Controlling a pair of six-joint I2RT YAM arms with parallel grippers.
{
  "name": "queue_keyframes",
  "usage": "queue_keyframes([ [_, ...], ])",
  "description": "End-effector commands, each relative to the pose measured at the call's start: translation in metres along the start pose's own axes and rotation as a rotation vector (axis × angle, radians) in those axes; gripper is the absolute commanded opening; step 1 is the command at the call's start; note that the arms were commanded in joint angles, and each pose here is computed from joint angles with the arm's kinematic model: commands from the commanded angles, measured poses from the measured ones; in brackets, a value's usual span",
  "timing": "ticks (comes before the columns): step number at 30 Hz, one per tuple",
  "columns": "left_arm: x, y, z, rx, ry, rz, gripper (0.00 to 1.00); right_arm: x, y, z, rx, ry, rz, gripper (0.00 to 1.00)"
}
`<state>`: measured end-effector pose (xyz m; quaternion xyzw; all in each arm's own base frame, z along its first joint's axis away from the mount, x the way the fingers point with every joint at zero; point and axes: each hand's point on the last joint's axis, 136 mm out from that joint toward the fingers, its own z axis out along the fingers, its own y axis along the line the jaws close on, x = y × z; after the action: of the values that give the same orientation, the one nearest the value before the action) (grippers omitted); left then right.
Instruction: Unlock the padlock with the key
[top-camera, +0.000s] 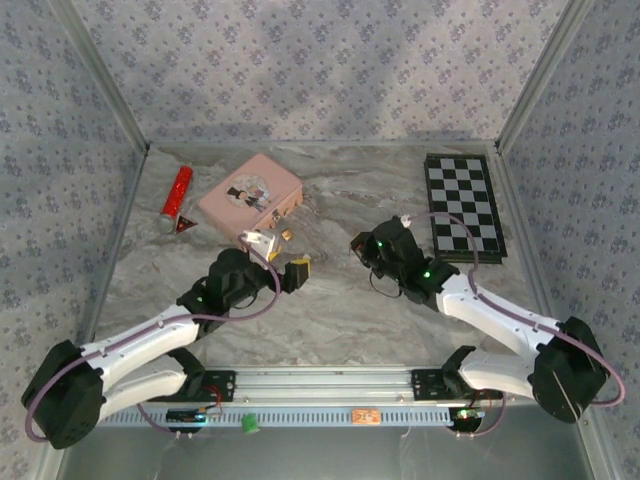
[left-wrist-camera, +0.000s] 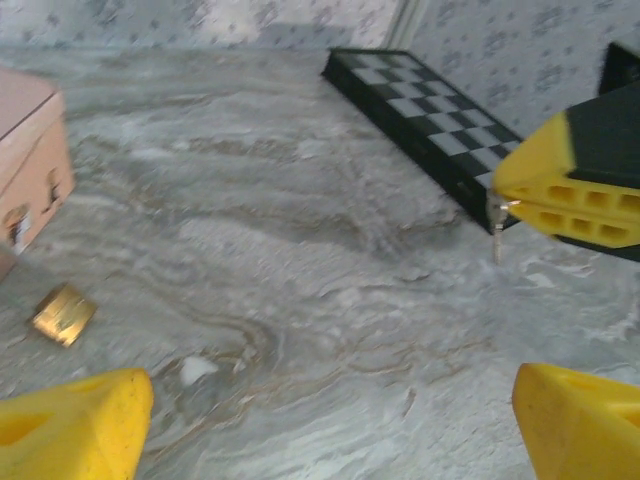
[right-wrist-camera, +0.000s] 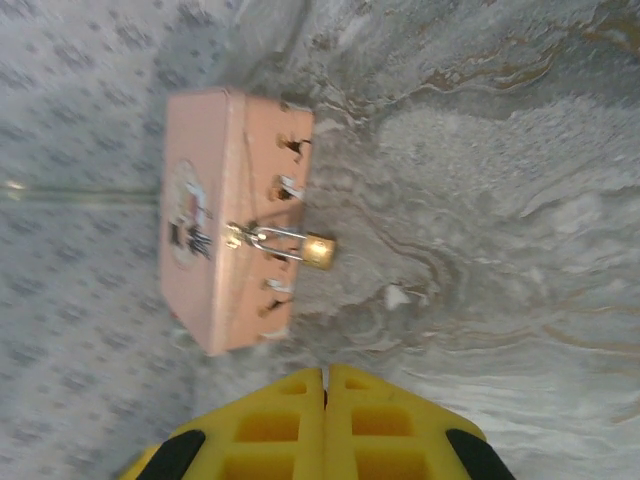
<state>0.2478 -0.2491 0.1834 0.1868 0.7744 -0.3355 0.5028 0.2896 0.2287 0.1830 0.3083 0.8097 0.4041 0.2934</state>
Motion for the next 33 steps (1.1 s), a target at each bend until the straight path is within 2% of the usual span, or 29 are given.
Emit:
queue_keyframes([
  [1, -0.029, -0.03, 0.002, 0.138, -0.145, 0.083, 0.89, -0.008, 0.012, -0.004, -0.124, -0.057, 0.226, 0.0],
  [9, -0.034, -0.063, 0.013, 0.301, -0.166, 0.205, 0.68, -0.002, 0.026, -0.015, -0.233, -0.057, 0.352, 0.0],
  [13, -0.032, -0.069, 0.021, 0.322, -0.167, 0.258, 0.64, -0.004, 0.035, -0.023, -0.307, -0.065, 0.391, 0.0],
  [17, -0.04, -0.072, 0.026, 0.323, -0.217, 0.31, 0.64, -0.01, 0.043, -0.029, -0.351, -0.077, 0.413, 0.0],
  [21, -0.042, -0.081, 0.04, 0.321, -0.206, 0.386, 0.62, -0.012, 0.056, -0.033, -0.398, -0.064, 0.416, 0.0],
  [25, -0.044, -0.09, 0.049, 0.36, -0.19, 0.416, 0.48, -0.008, 0.059, -0.032, -0.413, -0.029, 0.413, 0.0],
  [33, -0.051, -0.089, 0.056, 0.331, -0.215, 0.439, 0.43, -0.01, 0.064, -0.038, -0.429, -0.032, 0.381, 0.0],
])
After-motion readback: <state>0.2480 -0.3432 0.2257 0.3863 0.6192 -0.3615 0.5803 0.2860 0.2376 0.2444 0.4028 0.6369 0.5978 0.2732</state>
